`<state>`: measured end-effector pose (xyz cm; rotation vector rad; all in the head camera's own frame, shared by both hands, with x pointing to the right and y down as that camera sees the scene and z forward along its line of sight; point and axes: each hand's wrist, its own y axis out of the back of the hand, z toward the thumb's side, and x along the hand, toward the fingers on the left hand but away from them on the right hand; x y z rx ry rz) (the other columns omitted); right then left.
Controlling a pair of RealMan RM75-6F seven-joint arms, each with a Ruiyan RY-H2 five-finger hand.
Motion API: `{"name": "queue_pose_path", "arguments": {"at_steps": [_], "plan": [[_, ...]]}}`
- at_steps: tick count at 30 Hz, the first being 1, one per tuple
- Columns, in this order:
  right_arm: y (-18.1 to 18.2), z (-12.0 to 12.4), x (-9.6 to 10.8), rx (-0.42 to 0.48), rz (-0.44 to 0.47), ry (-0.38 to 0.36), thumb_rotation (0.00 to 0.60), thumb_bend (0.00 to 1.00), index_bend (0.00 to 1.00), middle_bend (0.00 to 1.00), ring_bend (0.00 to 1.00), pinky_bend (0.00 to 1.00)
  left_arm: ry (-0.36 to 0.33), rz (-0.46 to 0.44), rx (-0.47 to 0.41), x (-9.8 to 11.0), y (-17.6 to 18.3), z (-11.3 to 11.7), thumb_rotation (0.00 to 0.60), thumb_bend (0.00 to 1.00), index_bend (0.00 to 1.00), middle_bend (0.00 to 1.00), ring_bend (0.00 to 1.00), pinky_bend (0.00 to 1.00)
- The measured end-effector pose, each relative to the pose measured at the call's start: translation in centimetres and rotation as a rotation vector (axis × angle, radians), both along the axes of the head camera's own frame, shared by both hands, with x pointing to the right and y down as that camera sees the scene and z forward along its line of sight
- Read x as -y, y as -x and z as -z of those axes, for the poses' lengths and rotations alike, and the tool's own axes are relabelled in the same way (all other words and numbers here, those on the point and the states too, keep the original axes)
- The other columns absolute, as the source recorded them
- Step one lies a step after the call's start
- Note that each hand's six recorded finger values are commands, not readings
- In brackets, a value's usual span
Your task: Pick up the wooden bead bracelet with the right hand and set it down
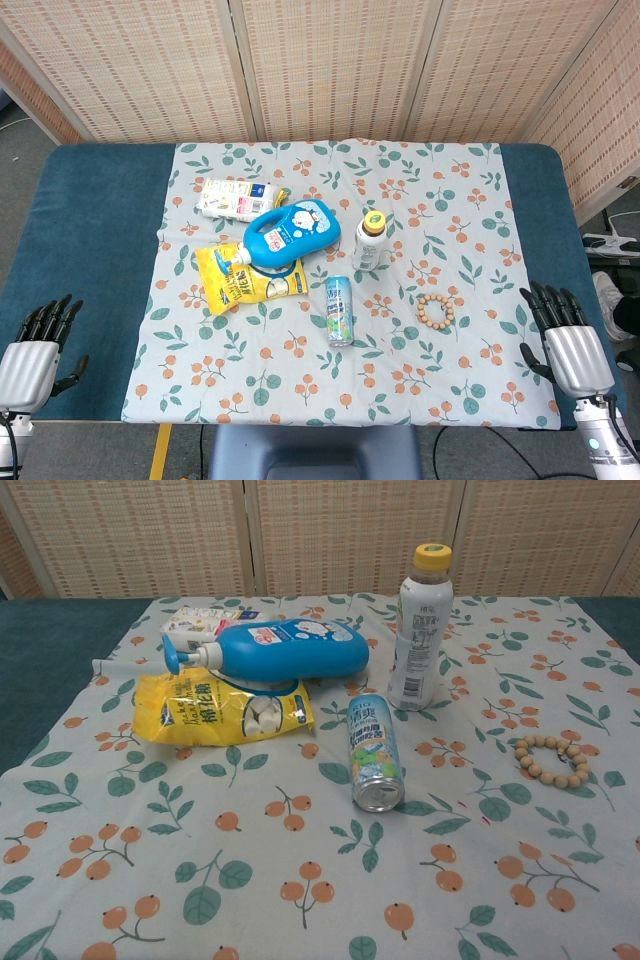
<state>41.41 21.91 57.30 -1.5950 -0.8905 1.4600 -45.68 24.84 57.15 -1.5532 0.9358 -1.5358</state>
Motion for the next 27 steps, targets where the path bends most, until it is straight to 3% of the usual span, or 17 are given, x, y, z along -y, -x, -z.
{"name": "queue_pose_path", "arguments": {"at_steps": [6, 12, 15, 18, 22, 27], "plan": [[0.6, -0.4, -0.1, 0.005, 0.018, 0.007, 0.6, 0.28, 0.0, 0.0, 0.0, 0.0, -0.015, -0.008, -0.011, -0.1, -0.2, 0.4, 0.6, 0.39, 0.0, 0.0, 0.0, 0.09], [2.3, -2.0, 0.1, -0.015, 0.094, 0.047, 0.6, 0.28, 0.0, 0.07, 0.0, 0.0, -0.02, -0.003, -0.025, -0.1, -0.2, 0.6, 0.6, 0.39, 0.0, 0.0, 0.0, 0.1], [3.5, -3.6, 0.3, -0.04, 0.153, 0.091, 0.6, 0.28, 0.01, 0.13, 0.0, 0.0, -0.014, -0.011, -0.03, -0.1, -0.4, 0.5, 0.6, 0.39, 0.0, 0.0, 0.0, 0.1], [4.7, -5.6, 0.5, -0.065, 0.214, 0.137, 0.6, 0.28, 0.1, 0.19, 0.0, 0.0, -0.005, -0.013, -0.034, -0.1, -0.4, 0.3, 0.6, 0.39, 0.0, 0.0, 0.0, 0.1], [6.5, -8.3, 1.1, -0.103, 0.294, 0.17, 0.6, 0.28, 0.15, 0.22, 0.0, 0.0, 0.003, -0.005, -0.034, 0.0, -0.3, 0.1, 0.6, 0.39, 0.0, 0.0, 0.0, 0.1], [7.7, -10.6, 1.8, -0.128, 0.328, 0.194, 0.6, 0.29, 0.19, 0.25, 0.0, 0.0, 0.003, -0.004, -0.038, 0.0, -0.2, 0.2, 0.6, 0.39, 0.0, 0.0, 0.0, 0.1]]}}
